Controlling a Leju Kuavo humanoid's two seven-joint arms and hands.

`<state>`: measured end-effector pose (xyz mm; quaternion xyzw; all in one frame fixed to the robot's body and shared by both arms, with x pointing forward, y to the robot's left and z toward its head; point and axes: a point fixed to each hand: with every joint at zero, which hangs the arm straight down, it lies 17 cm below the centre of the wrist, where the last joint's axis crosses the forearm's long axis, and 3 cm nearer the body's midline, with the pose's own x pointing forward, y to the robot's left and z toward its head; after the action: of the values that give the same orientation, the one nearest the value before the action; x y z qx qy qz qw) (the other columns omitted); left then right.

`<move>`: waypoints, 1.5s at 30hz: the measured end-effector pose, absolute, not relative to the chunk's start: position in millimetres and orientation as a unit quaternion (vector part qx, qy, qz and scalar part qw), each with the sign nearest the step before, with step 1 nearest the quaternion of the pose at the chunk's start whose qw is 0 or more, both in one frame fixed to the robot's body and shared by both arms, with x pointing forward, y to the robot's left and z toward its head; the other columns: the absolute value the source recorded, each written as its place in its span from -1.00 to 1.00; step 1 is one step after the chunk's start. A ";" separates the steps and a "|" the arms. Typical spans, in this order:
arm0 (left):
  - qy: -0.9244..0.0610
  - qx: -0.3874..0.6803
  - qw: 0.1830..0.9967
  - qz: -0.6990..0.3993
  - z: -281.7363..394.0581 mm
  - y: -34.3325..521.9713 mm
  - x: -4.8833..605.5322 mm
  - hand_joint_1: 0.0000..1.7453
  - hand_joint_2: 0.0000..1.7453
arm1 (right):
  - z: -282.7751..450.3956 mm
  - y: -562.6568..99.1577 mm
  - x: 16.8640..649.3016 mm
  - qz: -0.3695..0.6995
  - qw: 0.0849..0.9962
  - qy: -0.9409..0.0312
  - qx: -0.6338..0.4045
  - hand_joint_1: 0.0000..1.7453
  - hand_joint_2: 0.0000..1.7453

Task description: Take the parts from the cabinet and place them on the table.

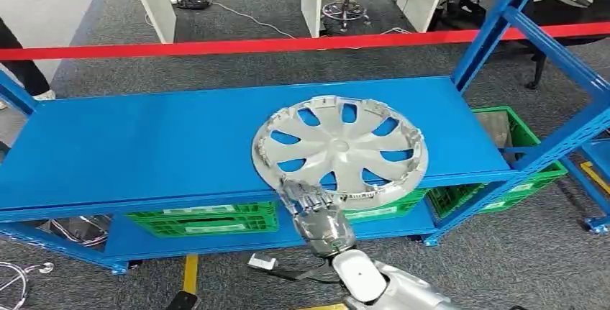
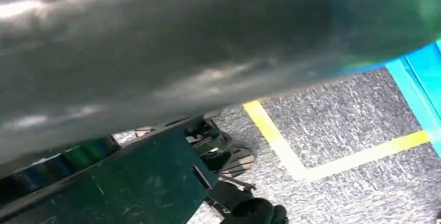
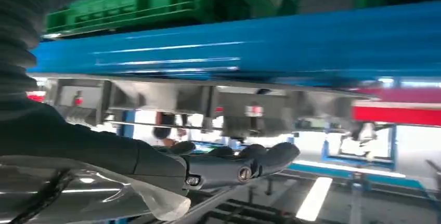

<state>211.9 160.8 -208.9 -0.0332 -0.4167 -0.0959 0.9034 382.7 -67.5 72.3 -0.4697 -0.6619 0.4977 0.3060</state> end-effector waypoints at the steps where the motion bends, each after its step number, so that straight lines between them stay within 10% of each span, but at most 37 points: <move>1: -0.417 -0.034 0.903 -0.098 -208.9 160.3 211.8 -1.00 -1.00 | 71.1 -71.5 385.4 0.500 0.306 -0.657 -0.474 -1.00 1.00; 45: -0.394 -0.028 0.915 -0.088 -217.9 167.2 196.9 -1.00 -1.00 | 111.5 -77.2 374.7 0.498 0.249 -0.688 -0.465 -1.00 1.00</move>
<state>196.9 167.2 -217.9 -0.0278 -0.3935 -0.0884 0.9146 374.7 -77.2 111.5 -0.4652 -0.6881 0.4983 0.2487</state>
